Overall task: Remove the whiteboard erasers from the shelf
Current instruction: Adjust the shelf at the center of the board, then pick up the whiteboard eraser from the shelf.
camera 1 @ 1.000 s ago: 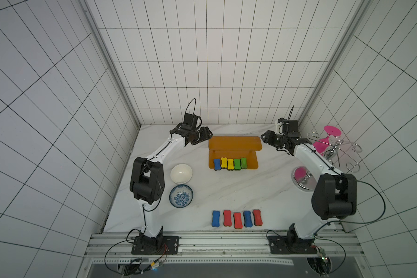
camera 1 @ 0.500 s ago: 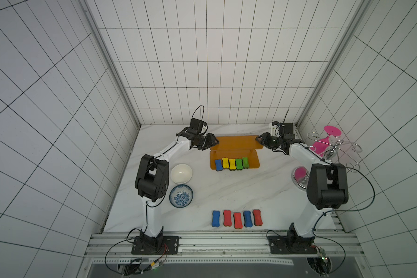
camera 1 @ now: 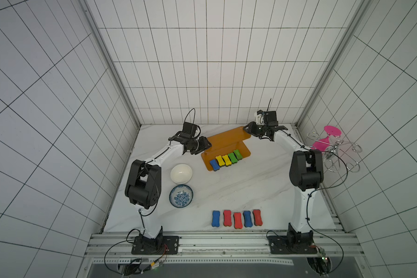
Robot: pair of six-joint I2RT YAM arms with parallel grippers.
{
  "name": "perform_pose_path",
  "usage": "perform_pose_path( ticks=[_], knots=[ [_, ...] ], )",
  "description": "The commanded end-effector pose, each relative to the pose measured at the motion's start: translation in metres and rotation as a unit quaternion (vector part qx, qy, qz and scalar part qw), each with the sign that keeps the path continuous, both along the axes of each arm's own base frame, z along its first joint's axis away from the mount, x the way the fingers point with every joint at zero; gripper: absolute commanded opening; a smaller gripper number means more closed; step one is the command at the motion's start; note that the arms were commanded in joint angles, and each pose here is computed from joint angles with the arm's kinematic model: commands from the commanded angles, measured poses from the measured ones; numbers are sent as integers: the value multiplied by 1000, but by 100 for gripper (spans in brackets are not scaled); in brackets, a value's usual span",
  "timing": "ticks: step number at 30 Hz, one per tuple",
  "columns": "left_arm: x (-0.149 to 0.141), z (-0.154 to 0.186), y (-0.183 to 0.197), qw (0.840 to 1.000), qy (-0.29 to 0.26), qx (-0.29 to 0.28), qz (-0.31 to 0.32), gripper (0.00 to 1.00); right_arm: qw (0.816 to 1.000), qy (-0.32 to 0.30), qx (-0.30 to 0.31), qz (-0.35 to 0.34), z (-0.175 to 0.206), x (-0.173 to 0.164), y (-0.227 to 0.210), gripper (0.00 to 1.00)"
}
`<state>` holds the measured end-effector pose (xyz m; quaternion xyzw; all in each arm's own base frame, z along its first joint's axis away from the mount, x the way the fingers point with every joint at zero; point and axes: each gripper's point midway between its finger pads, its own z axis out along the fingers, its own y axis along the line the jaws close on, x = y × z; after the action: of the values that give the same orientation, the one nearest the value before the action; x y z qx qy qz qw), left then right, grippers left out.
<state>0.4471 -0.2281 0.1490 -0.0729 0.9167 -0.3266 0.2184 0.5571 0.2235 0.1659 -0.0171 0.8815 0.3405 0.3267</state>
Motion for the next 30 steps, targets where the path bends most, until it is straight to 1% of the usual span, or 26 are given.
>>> perform_pose_path(
  ticks=[1,4,8,11,15,19,21,23,27,30],
  knots=[
    [3,4,2,1000,-20,4,1,57,1000,8,-14,26,0,-2,11,35],
    [4,7,12,1000,-21,13,14,65,999,6,-29,13,10,0,-6,40],
    [6,16,21,999,-34,20,31,74,999,-19,-46,-8,38,2,-31,46],
    [2,20,21,999,-36,12,32,76,997,-34,-64,-19,61,-3,-45,47],
    [-10,25,23,998,-46,-1,36,78,996,-43,-66,-30,73,-31,-56,47],
    [-13,27,22,998,-44,-6,34,75,998,-46,-33,-32,58,-68,-51,45],
    [-14,26,20,999,-37,-11,34,74,999,-37,-15,-28,39,-85,-42,43],
    [-14,25,18,999,-34,-16,31,73,1000,-20,0,-20,17,-95,-35,42],
    [-16,19,11,999,-26,-24,15,71,1000,6,20,-2,-28,-104,-23,39],
    [-17,14,10,999,-20,-25,10,71,999,16,34,5,-55,-103,-18,39]
  ],
)
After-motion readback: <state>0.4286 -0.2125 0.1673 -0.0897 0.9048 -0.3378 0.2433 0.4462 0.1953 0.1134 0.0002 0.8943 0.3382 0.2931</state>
